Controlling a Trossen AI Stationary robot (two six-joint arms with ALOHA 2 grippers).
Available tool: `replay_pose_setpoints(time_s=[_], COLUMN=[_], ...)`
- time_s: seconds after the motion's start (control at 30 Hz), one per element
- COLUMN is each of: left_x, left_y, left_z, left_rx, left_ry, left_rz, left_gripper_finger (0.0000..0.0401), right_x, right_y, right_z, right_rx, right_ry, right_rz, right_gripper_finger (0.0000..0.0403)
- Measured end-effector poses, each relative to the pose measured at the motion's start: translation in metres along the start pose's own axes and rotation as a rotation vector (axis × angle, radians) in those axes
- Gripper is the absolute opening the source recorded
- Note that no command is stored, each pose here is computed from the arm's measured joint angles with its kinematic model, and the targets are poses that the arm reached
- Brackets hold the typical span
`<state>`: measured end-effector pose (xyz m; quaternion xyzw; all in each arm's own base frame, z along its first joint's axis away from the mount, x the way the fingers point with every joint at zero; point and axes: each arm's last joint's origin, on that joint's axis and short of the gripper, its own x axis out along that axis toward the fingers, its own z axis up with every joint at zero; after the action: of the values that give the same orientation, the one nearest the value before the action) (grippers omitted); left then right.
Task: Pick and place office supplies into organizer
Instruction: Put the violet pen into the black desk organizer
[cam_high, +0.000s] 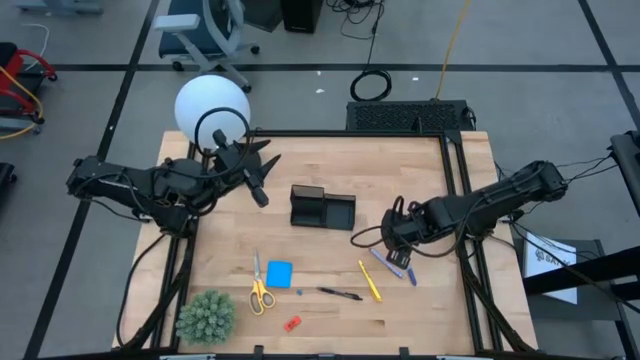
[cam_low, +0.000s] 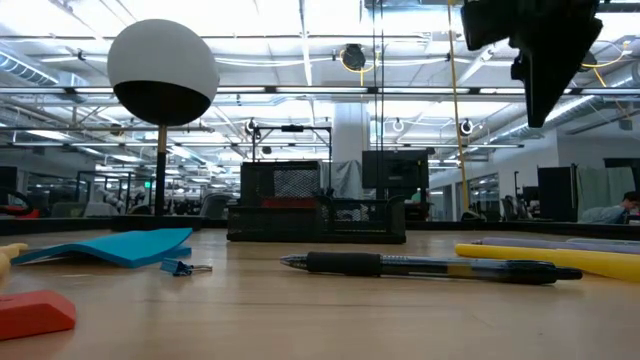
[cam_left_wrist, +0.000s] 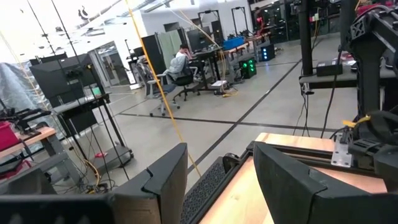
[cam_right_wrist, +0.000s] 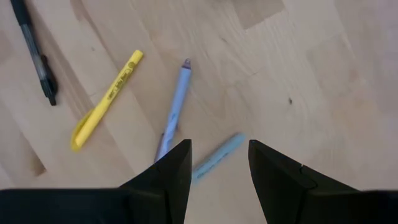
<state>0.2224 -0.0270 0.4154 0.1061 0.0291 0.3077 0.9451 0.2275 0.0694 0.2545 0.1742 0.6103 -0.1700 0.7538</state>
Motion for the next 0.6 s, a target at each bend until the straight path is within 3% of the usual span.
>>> replay_pose_setpoints(time_s=[0.23, 0.6], left_x=[0.000, 0.000], left_y=[0.000, 0.000], left_z=[0.000, 0.000], left_rx=[0.000, 0.000], left_ry=[0.000, 0.000], left_rz=[0.000, 0.000], left_gripper_finger=[0.0191, 0.0191], right_x=[0.021, 0.044], right_y=[-0.001, 0.002], right_z=[-0.002, 0.005], right_rx=[0.083, 0.109], right_ry=[0.008, 0.070], right_rz=[-0.002, -0.044], right_gripper_finger=[0.0153, 0.0153])
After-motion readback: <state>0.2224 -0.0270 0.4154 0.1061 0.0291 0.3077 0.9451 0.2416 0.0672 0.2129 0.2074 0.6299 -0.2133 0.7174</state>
